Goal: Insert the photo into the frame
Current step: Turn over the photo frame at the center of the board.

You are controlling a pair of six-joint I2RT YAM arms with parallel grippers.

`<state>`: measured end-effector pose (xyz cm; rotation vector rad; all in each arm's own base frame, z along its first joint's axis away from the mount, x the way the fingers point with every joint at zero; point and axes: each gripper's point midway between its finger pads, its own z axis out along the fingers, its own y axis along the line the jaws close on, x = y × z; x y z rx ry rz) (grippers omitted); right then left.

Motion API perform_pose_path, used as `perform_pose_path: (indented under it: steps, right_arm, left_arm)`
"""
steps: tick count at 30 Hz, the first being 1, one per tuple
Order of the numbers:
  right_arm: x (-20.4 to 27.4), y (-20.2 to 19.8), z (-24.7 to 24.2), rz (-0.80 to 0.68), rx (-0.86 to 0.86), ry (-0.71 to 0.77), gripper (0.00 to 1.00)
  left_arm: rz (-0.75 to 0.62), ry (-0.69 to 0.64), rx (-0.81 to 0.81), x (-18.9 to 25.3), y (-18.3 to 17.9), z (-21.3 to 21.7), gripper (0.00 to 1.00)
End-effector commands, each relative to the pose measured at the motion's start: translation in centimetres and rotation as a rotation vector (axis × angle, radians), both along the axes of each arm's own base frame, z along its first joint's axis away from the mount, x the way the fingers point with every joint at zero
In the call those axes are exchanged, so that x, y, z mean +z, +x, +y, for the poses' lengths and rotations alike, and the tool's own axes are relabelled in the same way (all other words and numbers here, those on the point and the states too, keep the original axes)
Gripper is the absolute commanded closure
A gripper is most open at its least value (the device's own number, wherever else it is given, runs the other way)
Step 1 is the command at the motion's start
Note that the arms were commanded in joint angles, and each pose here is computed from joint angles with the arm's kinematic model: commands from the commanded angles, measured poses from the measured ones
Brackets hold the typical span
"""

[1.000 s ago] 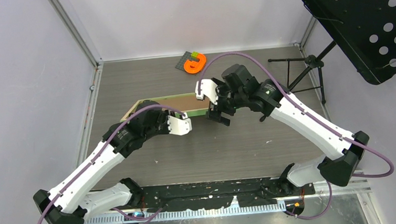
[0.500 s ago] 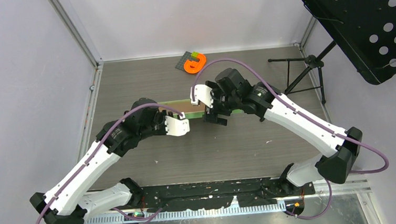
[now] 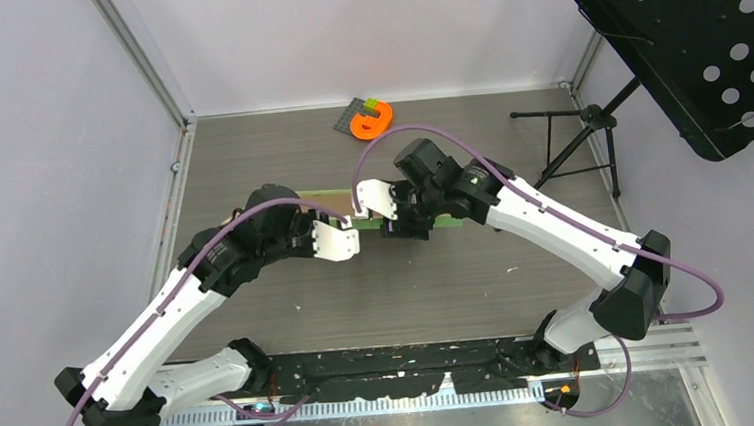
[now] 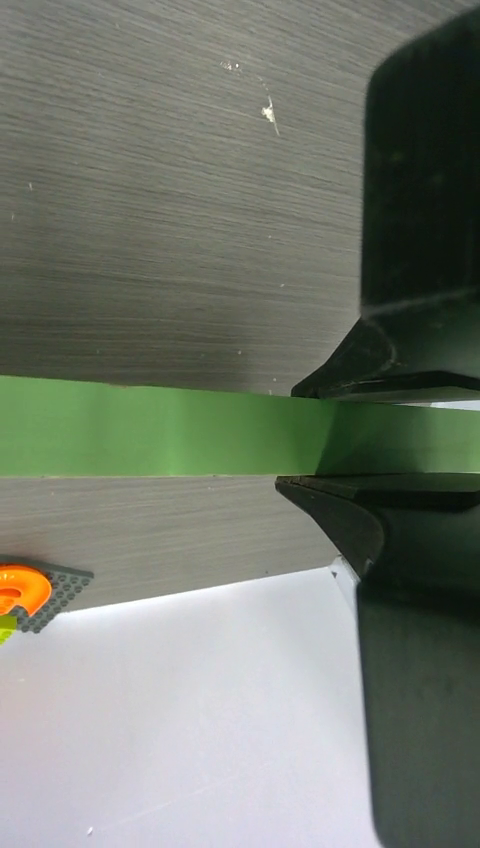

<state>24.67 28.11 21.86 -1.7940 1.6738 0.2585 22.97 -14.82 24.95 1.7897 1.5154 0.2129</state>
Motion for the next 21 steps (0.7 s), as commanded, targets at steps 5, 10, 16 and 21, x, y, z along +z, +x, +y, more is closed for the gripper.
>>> perform_pose_path:
  steps: [5,10,16,21]
  right_arm:
    - [5.7,2.0,0.7,-0.069,-0.13,0.166,0.94]
    - [7.6,2.2,0.7,-0.029,-0.218,0.214,0.94]
    - [11.6,3.4,1.2,0.085,-0.36,0.364,0.94]
    - [13.5,6.3,-0.2,0.198,-0.488,0.496,0.94]
  left_arm:
    - [-0.147,-0.223,0.091,6.2,1.9,-0.4,0.19]
    - [-0.219,-0.398,0.182,10.7,2.4,1.0,0.0]
    - [-0.25,-0.596,0.296,15.0,2.3,3.1,0.0]
    - [-0.239,-0.605,0.346,13.7,2.4,3.9,0.0]
